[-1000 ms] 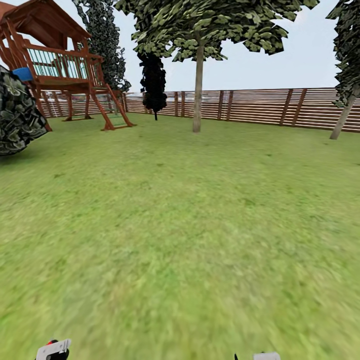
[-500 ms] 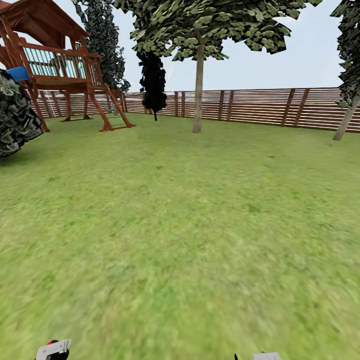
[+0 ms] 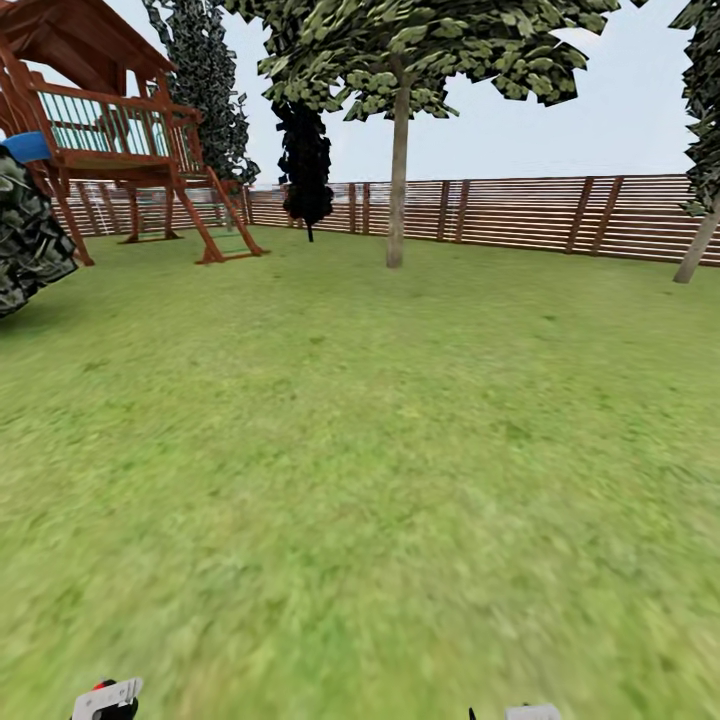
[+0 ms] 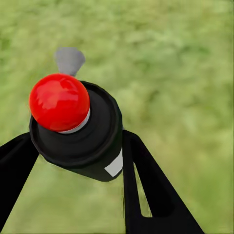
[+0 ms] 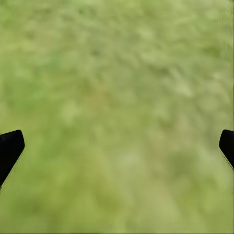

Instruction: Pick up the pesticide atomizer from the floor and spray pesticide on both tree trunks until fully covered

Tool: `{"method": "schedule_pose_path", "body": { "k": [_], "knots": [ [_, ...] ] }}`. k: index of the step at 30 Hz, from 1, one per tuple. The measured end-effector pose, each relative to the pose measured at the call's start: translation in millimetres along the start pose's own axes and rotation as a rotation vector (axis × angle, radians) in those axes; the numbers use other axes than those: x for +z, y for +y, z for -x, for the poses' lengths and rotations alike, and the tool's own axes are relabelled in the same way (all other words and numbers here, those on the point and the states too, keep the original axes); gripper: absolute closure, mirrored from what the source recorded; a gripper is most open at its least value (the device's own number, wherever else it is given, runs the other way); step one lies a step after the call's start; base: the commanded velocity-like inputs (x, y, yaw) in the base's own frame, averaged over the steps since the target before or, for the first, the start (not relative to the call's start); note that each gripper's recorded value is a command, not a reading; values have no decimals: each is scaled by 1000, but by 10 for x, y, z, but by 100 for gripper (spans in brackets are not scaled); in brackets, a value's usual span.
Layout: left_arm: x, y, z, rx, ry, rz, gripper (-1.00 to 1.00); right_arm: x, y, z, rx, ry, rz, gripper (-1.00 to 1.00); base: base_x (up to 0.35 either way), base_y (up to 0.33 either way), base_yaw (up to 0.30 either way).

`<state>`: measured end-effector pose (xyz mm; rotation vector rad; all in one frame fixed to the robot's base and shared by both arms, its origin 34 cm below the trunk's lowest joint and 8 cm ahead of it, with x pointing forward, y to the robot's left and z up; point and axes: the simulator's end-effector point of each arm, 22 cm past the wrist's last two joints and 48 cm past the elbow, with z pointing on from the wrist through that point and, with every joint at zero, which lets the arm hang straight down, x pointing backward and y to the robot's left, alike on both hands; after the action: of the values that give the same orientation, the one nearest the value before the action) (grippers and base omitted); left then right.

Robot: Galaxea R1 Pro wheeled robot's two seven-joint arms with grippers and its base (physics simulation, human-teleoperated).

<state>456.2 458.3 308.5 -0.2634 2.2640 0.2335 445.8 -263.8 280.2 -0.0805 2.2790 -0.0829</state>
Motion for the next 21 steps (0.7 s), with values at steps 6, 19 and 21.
{"method": "schedule_pose_path", "body": {
  "k": [6, 19, 21],
  "knots": [
    [0, 0, 1, 0, 0, 0, 100, 0, 0, -1, 0, 0, 0, -100, 338, 0, 0],
    [0, 0, 0, 0, 0, 0, 100, 0, 0, 0, 0, 0, 0, -100, 338, 0, 0],
    [0, -3, 0, 0, 0, 0, 100, 0, 1, -1, 0, 0, 0, -100, 338, 0, 0]
  ]
}}
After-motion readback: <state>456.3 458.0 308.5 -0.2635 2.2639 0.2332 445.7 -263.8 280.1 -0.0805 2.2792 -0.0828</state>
